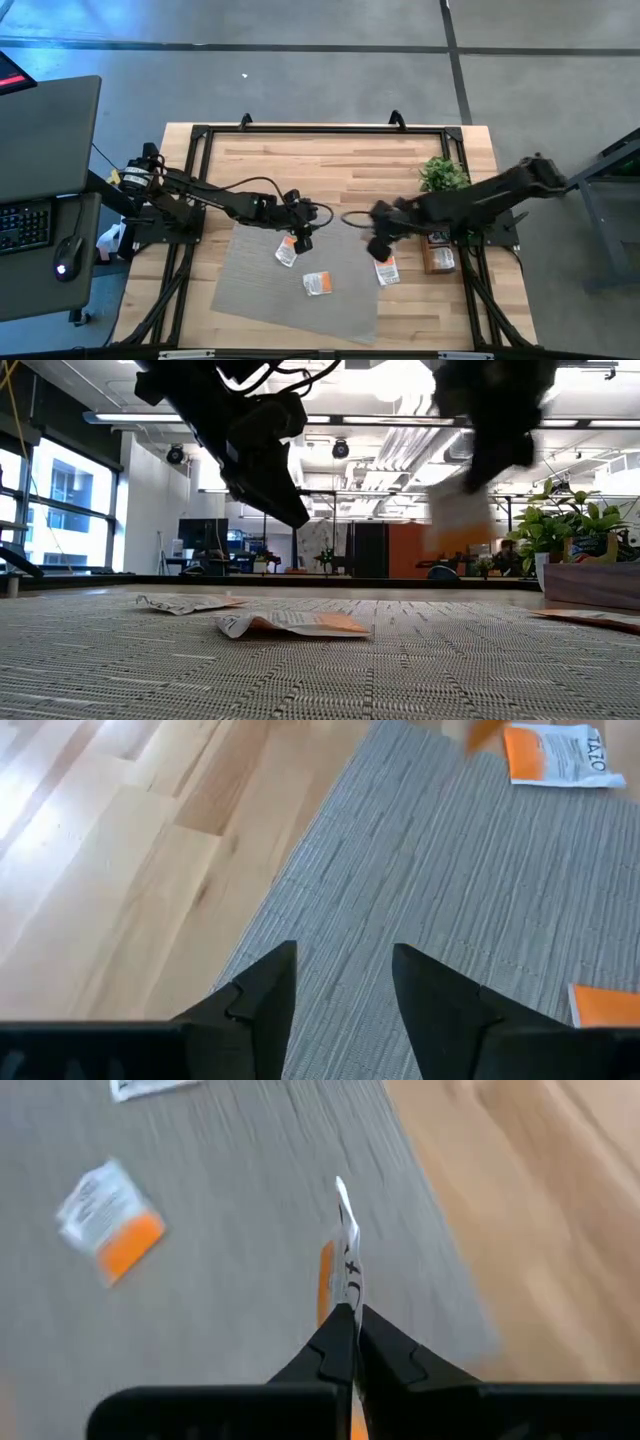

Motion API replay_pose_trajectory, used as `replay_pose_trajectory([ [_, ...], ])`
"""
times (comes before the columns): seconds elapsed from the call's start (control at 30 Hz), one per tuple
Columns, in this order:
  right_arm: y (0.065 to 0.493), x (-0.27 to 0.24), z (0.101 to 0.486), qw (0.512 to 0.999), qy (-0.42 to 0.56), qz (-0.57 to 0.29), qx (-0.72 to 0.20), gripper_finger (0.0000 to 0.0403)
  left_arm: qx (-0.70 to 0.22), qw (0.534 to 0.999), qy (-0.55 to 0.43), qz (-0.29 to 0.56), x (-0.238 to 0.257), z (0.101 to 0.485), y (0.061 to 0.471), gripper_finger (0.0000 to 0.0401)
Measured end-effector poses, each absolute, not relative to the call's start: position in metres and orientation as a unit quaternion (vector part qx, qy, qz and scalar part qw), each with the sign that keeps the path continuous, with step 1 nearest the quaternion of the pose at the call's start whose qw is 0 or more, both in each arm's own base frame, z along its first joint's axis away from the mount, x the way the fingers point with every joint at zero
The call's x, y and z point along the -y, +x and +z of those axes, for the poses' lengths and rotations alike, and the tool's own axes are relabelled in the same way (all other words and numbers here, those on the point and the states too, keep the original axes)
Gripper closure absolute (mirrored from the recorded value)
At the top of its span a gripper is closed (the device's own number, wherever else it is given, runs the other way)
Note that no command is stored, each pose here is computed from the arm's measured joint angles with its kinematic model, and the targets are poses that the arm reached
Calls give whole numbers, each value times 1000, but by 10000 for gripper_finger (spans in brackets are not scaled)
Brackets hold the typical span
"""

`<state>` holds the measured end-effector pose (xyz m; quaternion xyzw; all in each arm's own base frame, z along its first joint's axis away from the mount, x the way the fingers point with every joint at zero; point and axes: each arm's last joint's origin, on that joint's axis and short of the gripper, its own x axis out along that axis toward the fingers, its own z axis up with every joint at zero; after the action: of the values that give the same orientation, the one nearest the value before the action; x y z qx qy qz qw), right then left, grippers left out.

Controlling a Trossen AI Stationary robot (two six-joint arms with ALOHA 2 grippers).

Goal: Pick & Place Tea
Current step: Put the white tea bag into the bottom section of the wooden organizer

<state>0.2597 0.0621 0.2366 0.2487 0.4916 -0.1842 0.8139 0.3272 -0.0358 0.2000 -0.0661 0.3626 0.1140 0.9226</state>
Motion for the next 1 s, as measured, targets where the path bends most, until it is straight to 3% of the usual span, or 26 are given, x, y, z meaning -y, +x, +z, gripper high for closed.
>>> replay_pose_trajectory([
  [0.1, 224, -73, 250, 776, 280, -251, -506, 402, -361, 922, -74, 117, 36, 200, 327, 235],
  [0.27, 172, -93, 256, 668, 325, -341, -576, 402, -360, 922, -78, 118, 36, 200, 327, 235],
  [0.43, 139, -109, 257, 585, 336, -423, -604, 402, -360, 922, -78, 119, 36, 200, 327, 235],
  [0.7, 122, -117, 232, 564, 335, -469, -591, 402, -360, 922, -77, 120, 36, 200, 327, 235],
  [1.0, 125, -110, 201, 598, 327, -448, -579, 395, -359, 922, -76, 123, 35, 200, 327, 235],
])
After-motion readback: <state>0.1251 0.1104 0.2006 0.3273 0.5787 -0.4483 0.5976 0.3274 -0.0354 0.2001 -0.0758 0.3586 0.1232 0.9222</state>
